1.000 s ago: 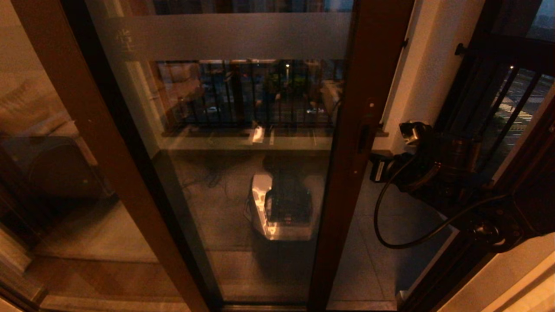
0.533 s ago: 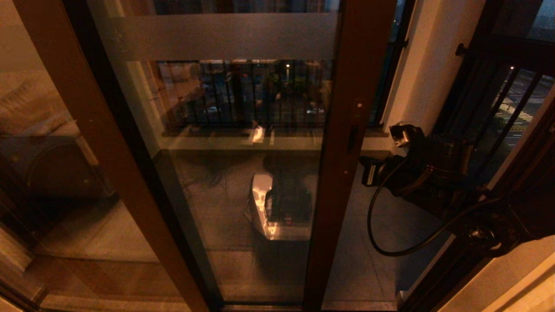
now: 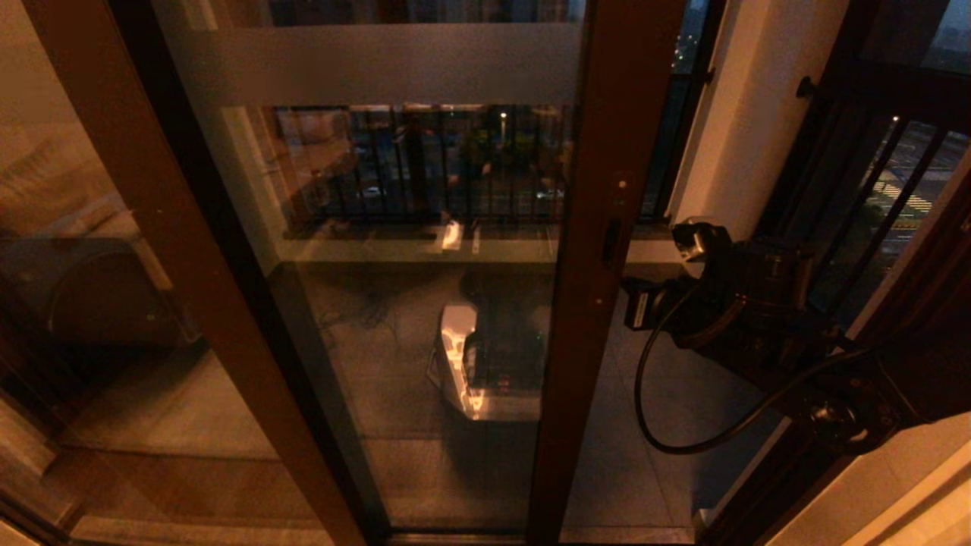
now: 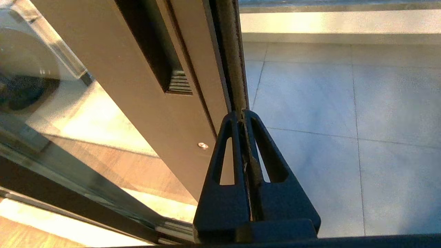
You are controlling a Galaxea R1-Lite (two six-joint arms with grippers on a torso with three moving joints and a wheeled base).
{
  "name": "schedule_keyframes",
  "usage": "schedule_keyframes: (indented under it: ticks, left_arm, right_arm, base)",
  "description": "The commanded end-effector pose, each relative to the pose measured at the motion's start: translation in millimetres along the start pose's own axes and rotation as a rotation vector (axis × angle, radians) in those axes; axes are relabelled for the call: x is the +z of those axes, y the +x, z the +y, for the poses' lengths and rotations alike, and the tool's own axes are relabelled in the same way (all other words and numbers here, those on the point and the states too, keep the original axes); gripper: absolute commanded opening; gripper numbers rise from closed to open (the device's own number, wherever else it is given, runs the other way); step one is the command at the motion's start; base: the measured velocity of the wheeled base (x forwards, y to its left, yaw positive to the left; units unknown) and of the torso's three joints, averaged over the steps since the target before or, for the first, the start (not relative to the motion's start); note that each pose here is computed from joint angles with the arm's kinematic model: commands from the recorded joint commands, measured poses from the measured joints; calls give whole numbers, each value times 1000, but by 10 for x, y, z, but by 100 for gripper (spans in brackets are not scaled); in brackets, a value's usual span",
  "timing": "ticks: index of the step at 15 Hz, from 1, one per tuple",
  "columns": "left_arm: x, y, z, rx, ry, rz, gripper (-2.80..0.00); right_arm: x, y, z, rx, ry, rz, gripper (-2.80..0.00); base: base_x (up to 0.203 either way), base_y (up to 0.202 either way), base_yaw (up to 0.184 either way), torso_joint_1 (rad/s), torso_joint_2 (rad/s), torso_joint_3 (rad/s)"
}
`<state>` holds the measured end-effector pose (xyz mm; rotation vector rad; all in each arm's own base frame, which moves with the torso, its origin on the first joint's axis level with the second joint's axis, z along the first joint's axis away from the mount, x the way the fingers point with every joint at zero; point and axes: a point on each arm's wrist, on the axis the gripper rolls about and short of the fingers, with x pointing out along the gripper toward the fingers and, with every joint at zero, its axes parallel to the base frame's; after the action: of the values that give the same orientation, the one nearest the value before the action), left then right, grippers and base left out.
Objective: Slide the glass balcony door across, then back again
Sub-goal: Open the slid door
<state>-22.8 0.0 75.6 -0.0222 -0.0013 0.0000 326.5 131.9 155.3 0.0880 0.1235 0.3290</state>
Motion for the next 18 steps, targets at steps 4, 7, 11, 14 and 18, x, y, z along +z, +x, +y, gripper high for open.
schedule_keyframes:
  ticks: [4,7,11,14,18]
  left_arm:
    - [0,-1,0,0,-1,-2,-280]
    - [0,-1,0,1,-1,-1,-280]
    - [0,-1,0,0,-1,-2,-280]
    - [0,-1,0,0,-1,-2,-280]
    - [0,-1,0,1,-1,-2,-280]
  right_arm:
    - [-17,3,78,23,-1,1,-280]
    - [-13,4,95,28,0,-1,-280]
    - [-28,-11,89,10,-2,4,-280]
    - [8,-233,36,-34,-31,-3,-280]
    - [462,-890,-11,-47,-96,-162,-280]
  base:
    - [0,0,0,0,0,0]
    - [0,0,0,0,0,0]
    - [0,0,0,0,0,0]
    - [0,0,0,0,0,0]
    - [0,0,0,0,0,0]
